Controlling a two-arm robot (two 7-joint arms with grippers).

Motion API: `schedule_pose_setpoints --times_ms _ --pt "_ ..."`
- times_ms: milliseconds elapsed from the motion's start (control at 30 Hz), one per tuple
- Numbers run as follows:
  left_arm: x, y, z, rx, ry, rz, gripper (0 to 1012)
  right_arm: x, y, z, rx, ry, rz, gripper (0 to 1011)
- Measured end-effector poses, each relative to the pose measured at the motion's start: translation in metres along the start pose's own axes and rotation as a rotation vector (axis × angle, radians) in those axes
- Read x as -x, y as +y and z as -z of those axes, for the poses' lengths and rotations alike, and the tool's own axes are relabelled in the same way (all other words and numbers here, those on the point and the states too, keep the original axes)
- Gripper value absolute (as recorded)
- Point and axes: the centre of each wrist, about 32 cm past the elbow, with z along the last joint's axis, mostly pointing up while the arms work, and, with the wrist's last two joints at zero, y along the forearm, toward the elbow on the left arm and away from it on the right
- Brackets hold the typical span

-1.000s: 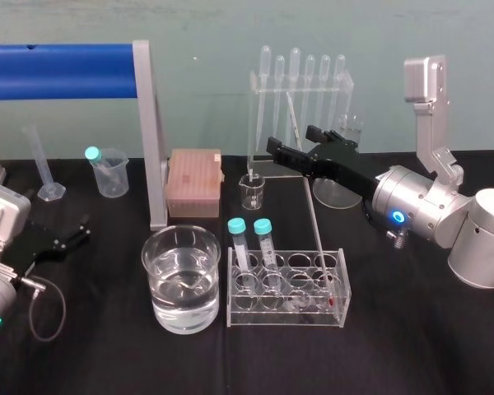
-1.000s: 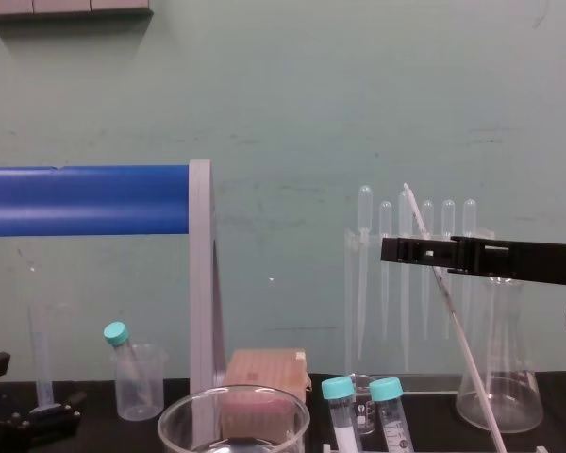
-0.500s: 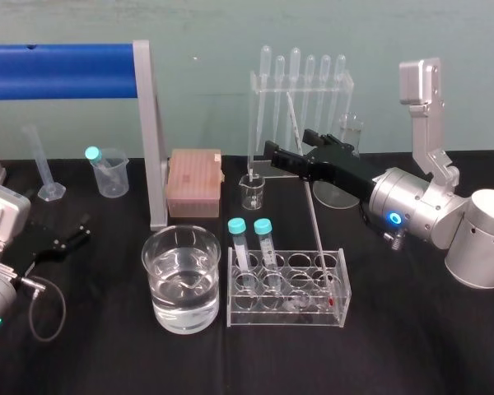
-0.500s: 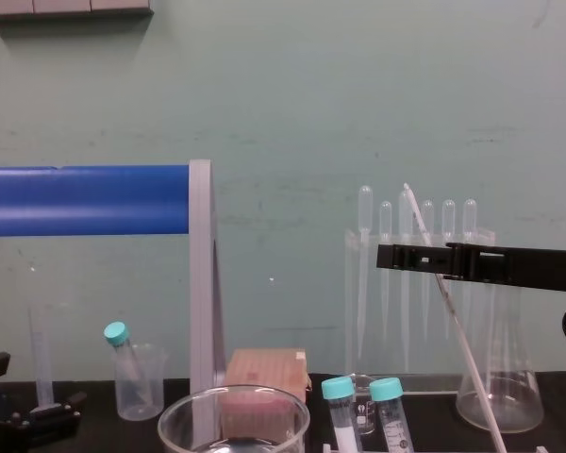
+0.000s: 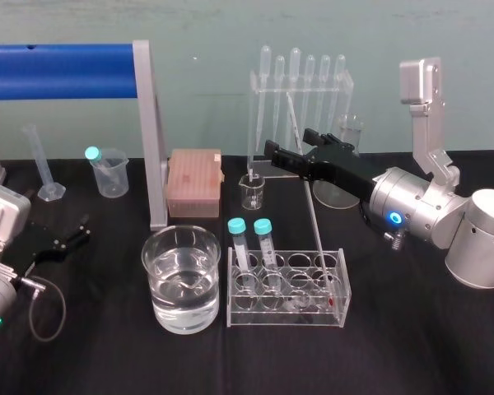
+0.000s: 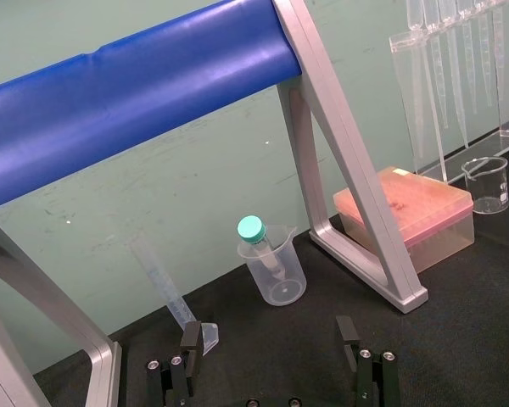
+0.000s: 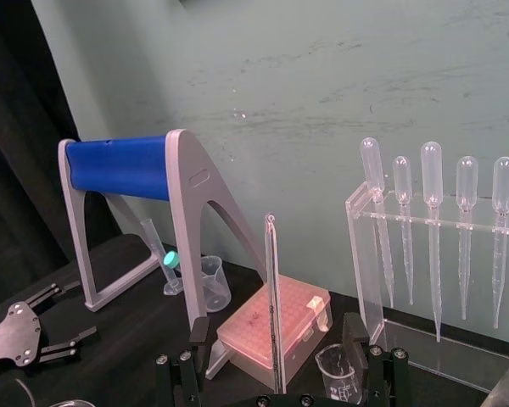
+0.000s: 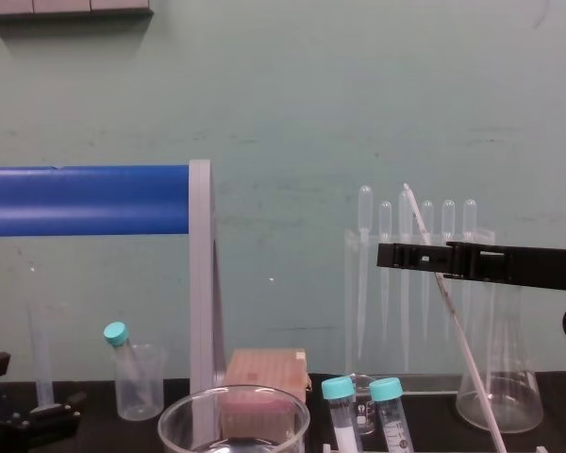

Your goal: Hold the thermometer with one hand and immerse one end into the beaker, then reinsert it into the test tube rack.

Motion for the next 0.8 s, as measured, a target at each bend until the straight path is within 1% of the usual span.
schedule_pose_setpoints --times_ms 233,267,300,367,433,500,667,733,800 --pt "0.0 0.0 0.0 0.0 0.0 0.0 1008 0.0 -0.0002 -0.0001 -0.001 0.0 0.0 994" --pt "0.0 0.0 0.0 0.0 0.0 0.0 1008 0.0 -0.0002 0.0 -0.001 0.0 0.0 983" --pt "0.0 0.0 0.0 0.0 0.0 0.0 1008 0.0 -0.0002 0.0 -0.001 0.0 0.0 947" --pt "0.0 0.0 0.0 0.0 0.0 0.0 1008 0.0001 -0.0002 0.0 -0.001 0.0 0.0 927" --pt "0.0 0.0 0.0 0.0 0.0 0.0 1008 0.0001 -0.0003 0.0 -0.001 0.0 0.0 862" --pt "0.0 0.0 0.0 0.0 0.0 0.0 1008 0.0001 -0.0003 0.0 -0.001 0.0 0.0 824" --pt "0.0 0.0 0.0 0.0 0.0 0.0 1008 0.0001 -0.0003 0.0001 -0.002 0.0 0.0 658" --pt "0.0 0.0 0.0 0.0 0.0 0.0 1008 0.0001 -0.0003 0.0001 -0.002 0.0 0.0 622" --pt "0.0 0.0 0.0 0.0 0.0 0.0 1008 0.0001 -0.0003 0.0001 -0.002 0.0 0.0 514"
